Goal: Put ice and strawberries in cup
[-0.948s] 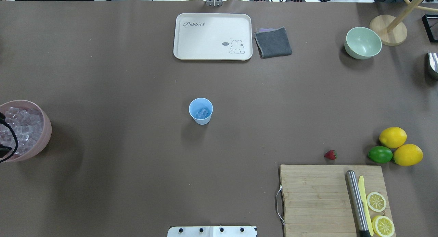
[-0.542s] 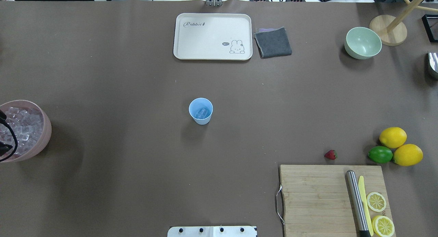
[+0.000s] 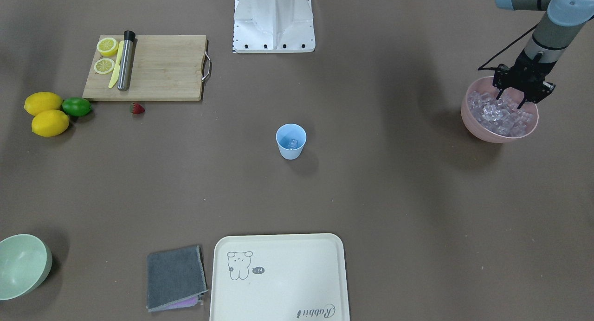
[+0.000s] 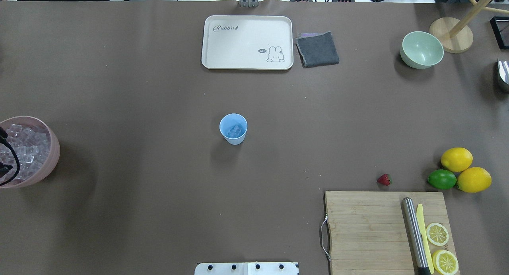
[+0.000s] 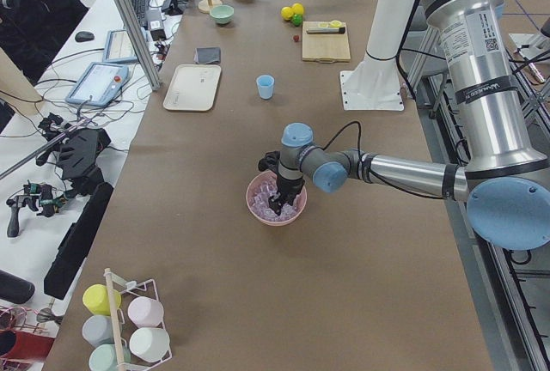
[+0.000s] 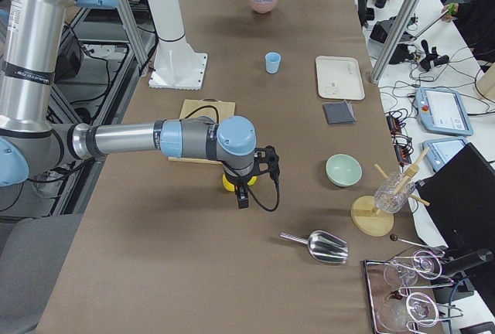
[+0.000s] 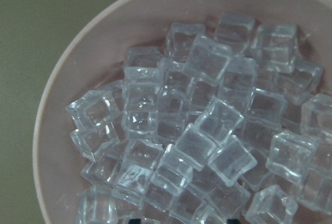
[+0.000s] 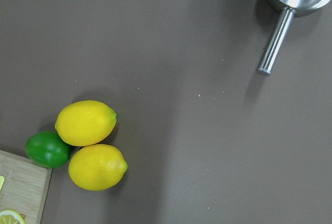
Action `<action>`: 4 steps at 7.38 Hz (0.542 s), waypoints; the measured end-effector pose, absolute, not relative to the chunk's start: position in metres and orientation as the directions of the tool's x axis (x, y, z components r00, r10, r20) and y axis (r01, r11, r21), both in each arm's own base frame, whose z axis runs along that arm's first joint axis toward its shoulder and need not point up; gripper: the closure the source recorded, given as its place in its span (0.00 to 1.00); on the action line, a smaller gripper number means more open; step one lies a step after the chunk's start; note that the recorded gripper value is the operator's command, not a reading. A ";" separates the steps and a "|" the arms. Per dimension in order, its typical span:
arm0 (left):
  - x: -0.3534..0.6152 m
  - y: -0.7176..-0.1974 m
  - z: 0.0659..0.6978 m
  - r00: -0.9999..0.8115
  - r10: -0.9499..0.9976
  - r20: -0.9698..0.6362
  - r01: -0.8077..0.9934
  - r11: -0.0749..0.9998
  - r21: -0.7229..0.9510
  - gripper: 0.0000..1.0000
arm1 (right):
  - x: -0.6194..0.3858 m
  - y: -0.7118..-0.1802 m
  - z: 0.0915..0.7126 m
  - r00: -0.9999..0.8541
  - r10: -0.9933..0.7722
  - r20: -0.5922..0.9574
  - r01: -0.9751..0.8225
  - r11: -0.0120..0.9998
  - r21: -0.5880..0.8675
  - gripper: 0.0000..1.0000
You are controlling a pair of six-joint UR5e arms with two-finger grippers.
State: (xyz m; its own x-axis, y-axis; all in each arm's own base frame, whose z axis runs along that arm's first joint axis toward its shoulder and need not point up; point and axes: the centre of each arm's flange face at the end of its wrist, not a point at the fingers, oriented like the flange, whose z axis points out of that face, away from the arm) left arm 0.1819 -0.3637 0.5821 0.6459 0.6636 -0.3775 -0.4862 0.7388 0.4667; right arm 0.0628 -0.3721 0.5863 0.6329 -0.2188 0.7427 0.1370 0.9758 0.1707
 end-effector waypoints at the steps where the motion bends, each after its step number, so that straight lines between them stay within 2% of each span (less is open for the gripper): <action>1: 0.183 -0.364 0.579 0.643 0.664 -0.381 -0.483 0.738 0.471 0.37 | 0.063 -0.372 0.586 0.633 -0.219 0.743 0.137 0.976 0.170 0.00; 4: 0.186 -0.366 0.579 0.643 0.665 -0.382 -0.482 0.738 0.473 0.37 | 0.063 -0.372 0.586 0.633 -0.218 0.743 0.137 0.976 0.170 0.00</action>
